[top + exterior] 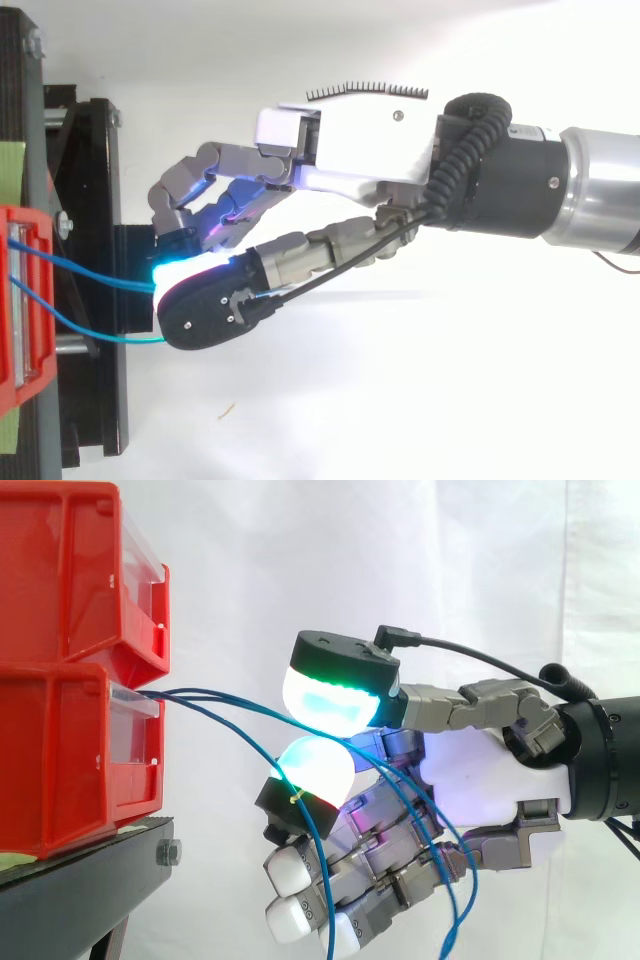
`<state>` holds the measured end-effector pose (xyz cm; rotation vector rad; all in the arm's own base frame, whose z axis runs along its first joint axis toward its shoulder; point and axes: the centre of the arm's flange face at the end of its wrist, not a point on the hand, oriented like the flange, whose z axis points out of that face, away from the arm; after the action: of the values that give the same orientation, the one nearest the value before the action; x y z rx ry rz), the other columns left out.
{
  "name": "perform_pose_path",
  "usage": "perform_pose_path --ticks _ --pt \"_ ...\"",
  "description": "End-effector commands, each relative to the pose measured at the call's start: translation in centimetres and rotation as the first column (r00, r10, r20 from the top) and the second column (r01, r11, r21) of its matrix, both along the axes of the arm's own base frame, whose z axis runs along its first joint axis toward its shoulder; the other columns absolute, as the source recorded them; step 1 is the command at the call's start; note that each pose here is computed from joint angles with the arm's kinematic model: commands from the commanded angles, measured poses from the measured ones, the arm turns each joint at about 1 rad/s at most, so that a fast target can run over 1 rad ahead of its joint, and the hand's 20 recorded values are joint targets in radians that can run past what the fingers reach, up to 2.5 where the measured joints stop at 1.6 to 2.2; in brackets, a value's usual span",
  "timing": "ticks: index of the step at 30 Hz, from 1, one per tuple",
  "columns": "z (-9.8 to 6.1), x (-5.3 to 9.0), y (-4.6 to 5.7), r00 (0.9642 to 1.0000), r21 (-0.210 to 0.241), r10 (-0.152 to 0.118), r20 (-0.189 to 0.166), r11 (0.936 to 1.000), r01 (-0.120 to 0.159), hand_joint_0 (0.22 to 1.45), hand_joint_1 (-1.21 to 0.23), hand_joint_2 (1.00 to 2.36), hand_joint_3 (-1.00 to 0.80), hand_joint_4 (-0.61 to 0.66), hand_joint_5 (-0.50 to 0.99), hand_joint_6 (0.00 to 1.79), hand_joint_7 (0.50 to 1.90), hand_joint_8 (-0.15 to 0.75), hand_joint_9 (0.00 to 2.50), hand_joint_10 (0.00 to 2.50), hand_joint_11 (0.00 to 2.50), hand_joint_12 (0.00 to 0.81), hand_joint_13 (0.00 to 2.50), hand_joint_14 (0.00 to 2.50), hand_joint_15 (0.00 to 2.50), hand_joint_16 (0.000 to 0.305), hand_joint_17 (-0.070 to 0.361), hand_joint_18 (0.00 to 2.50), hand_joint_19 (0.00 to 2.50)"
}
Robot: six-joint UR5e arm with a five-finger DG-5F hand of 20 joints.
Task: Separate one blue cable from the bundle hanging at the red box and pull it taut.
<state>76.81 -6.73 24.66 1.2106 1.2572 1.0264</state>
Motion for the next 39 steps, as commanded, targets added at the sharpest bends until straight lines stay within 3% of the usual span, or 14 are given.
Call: perform_pose_path --ticks 1,5,13,14,18,24,27,35,39 --pt "0.09 -0.02 0.00 1.0000 0.000 0.000 0.001 1.0000 0.000 0.58 -0.70 1.01 -0.16 0.12 -0.15 0.87 1.26 0.375 0.80 0.02 0.58 0.443 0.73 0.01 0.29 0.060 0.136 0.81 0.25" --pt "0.09 -0.02 0.00 1.0000 0.000 0.000 0.001 1.0000 0.000 0.62 -0.80 1.01 -0.18 0.04 -0.17 0.90 1.21 0.342 0.75 0.02 0.58 0.413 0.71 0.01 0.29 0.054 0.121 0.76 0.26" --pt "-0.03 0.00 0.00 1.0000 0.000 0.000 0.000 1.0000 0.000 0.70 -0.86 1.01 -0.39 0.01 -0.18 0.90 1.29 0.317 0.75 0.02 0.59 0.385 0.71 0.01 0.28 0.048 0.109 0.76 0.26" --pt "-0.03 0.00 0.00 1.0000 0.000 0.000 0.000 1.0000 0.000 0.72 -0.84 1.00 -0.50 0.00 -0.18 0.90 1.27 0.317 0.76 0.02 0.59 0.388 0.71 0.01 0.28 0.048 0.108 0.77 0.26" --pt "-0.09 -0.01 0.12 1.0000 0.000 0.002 0.000 1.0000 -0.002 0.69 -0.80 1.00 -0.50 0.08 -0.19 0.91 1.15 0.313 0.75 0.02 0.58 0.386 0.71 0.01 0.28 0.048 0.108 0.78 0.25" --pt "-0.27 -0.09 0.08 1.0000 0.000 -0.002 -0.002 1.0000 0.002 0.58 -0.76 1.00 -0.50 0.13 -0.18 0.91 1.14 0.313 0.75 0.02 0.58 0.390 0.69 0.01 0.27 0.049 0.111 0.77 0.25" --pt "-0.44 -0.04 0.15 0.9998 0.000 -0.015 0.011 0.9999 0.015 0.54 -0.73 1.00 -0.50 0.14 -0.18 0.90 1.14 0.321 0.75 0.02 0.59 0.400 0.69 0.01 0.27 0.052 0.116 0.77 0.24" --pt "-0.34 0.06 0.13 0.9994 -0.005 -0.029 0.021 0.9996 0.029 0.48 -0.57 1.00 -0.50 0.16 -0.18 0.89 1.09 0.334 0.75 0.01 0.58 0.420 0.68 0.01 0.26 0.056 0.126 0.78 0.24" --pt "-0.34 0.06 0.13 0.9994 -0.005 -0.029 0.021 0.9996 0.029 0.56 -0.37 1.00 -0.50 0.14 -0.18 0.88 1.09 0.314 0.74 0.02 0.57 0.393 0.66 0.01 0.27 0.051 0.115 0.73 0.27"
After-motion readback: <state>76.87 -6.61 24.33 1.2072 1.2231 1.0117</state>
